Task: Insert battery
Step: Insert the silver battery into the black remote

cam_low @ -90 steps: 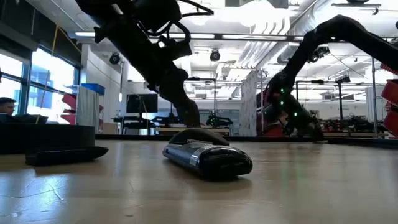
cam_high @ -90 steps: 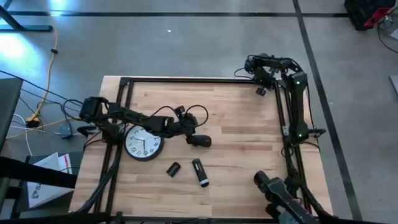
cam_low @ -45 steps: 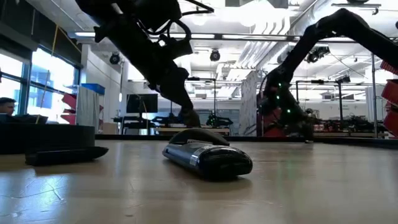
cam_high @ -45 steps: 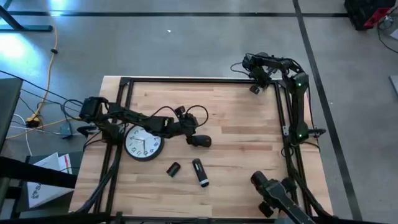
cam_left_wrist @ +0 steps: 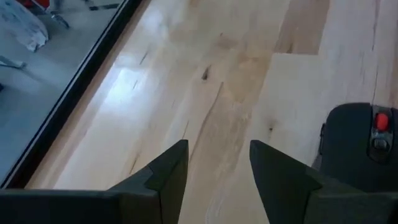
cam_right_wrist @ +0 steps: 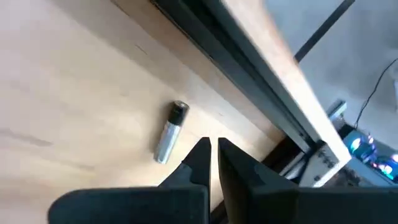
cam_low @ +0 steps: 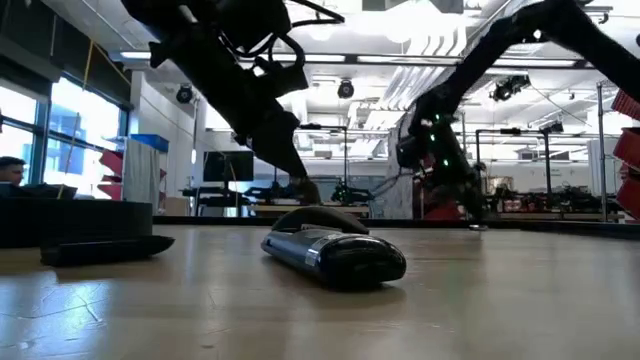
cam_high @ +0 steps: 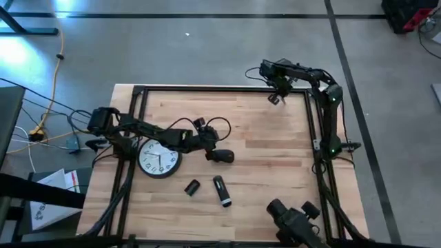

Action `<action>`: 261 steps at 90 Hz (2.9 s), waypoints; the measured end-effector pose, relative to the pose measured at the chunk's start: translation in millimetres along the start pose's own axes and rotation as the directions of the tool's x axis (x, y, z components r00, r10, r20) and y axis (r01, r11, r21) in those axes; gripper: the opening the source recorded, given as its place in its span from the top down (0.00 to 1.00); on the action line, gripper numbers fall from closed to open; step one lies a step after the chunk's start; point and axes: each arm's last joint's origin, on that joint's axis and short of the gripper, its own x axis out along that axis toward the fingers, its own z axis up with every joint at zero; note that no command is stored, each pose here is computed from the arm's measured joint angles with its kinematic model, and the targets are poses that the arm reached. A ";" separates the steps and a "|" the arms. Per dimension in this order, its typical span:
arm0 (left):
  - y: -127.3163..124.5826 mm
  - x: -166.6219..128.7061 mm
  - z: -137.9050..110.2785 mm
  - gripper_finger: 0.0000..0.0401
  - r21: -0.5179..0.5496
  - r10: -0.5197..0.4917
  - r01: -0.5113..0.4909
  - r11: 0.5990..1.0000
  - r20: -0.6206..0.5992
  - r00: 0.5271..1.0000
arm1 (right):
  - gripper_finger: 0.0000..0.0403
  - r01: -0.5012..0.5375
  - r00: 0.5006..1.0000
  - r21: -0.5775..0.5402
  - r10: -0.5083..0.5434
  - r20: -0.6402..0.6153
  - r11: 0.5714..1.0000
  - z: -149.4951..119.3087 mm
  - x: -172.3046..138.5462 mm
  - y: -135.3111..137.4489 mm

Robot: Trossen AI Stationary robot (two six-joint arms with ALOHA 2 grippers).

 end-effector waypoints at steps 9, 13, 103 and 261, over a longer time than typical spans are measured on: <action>-1.4 -1.7 -1.6 0.61 -0.007 -0.002 0.002 1.000 -0.013 1.000 | 1.00 -0.027 0.986 0.069 0.015 0.167 0.997 -12.4 -21.0 -7.4; -3.3 -3.1 -2.1 0.61 0.001 -0.003 0.003 1.000 -0.015 1.000 | 0.99 -0.076 0.963 0.100 0.047 0.267 0.992 -20.4 -27.3 -9.7; -16.4 -22.9 22.6 0.61 0.057 -0.075 0.066 0.996 0.175 0.982 | 0.72 -0.330 0.754 0.140 0.172 0.634 0.933 -59.5 11.4 51.0; -32.5 -47.8 22.7 0.61 0.064 -0.045 0.032 0.997 0.215 0.976 | 0.94 -0.367 0.777 0.158 0.208 0.594 0.917 -60.9 51.2 78.5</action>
